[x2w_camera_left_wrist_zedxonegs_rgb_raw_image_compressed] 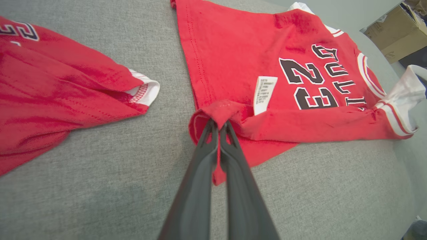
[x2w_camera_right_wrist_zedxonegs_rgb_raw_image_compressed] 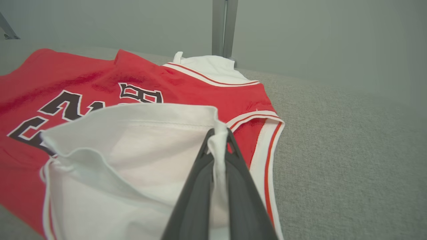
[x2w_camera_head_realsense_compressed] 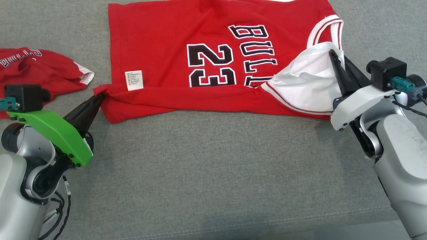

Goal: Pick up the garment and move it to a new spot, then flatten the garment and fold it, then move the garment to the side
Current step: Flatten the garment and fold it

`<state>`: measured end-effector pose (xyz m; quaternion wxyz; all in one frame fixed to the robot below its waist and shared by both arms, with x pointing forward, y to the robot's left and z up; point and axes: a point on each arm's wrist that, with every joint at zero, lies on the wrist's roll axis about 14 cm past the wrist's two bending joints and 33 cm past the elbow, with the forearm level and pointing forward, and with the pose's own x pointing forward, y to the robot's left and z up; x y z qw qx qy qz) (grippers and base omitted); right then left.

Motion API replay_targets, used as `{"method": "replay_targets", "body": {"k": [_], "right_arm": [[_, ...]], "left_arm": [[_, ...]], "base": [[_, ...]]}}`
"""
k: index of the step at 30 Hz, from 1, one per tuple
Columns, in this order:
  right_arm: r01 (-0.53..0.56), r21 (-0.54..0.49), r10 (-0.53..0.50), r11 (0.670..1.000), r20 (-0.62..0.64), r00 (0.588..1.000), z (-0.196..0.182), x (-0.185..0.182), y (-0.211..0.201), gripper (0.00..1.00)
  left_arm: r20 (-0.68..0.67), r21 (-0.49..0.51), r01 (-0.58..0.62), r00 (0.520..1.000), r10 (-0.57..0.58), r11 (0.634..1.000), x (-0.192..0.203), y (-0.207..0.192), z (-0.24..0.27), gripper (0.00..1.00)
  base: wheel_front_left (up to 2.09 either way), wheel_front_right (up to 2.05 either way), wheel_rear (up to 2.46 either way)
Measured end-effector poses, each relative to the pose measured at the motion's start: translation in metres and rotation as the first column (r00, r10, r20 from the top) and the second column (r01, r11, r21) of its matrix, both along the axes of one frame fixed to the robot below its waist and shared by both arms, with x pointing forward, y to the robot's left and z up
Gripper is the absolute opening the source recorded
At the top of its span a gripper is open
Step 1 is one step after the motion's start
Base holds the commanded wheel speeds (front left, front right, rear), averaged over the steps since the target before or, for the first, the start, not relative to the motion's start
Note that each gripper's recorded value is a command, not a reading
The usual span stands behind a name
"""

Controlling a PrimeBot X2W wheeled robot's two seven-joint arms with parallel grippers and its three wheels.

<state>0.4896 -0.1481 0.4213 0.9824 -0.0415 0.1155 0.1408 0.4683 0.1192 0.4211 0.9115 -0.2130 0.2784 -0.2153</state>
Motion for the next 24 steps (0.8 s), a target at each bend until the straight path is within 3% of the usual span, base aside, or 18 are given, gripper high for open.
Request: {"method": "replay_targets", "body": {"k": [13,22,23,24], "right_arm": [[0.038,-0.042,-0.037,0.998,0.015,0.999,0.006,0.016,-0.02,0.0],[0.016,-0.062,-0.017,0.998,-0.002,1.0,0.002,0.022,-0.018,0.0],[0.014,-0.063,-0.015,0.998,-0.006,1.0,0.0,0.022,-0.017,0.27],[0.013,-0.066,-0.013,0.998,-0.01,1.0,-0.002,0.021,-0.016,0.47]], "left_arm": [[-0.035,-0.022,0.111,0.993,-0.112,0.994,0.02,-0.032,0.006,0.0],[-0.068,-0.012,0.115,0.991,-0.115,0.993,0.027,-0.03,-0.002,0.0],[-0.071,-0.012,0.109,0.991,-0.11,0.994,0.028,-0.029,-0.003,0.11],[-0.075,-0.014,0.102,0.992,-0.103,0.995,0.028,-0.028,-0.004,0.36]], "base": [[0.0,0.0,0.0],[0.0,0.0,0.0],[0.0,0.0,0.0],[0.0,0.0,0.0]]}}
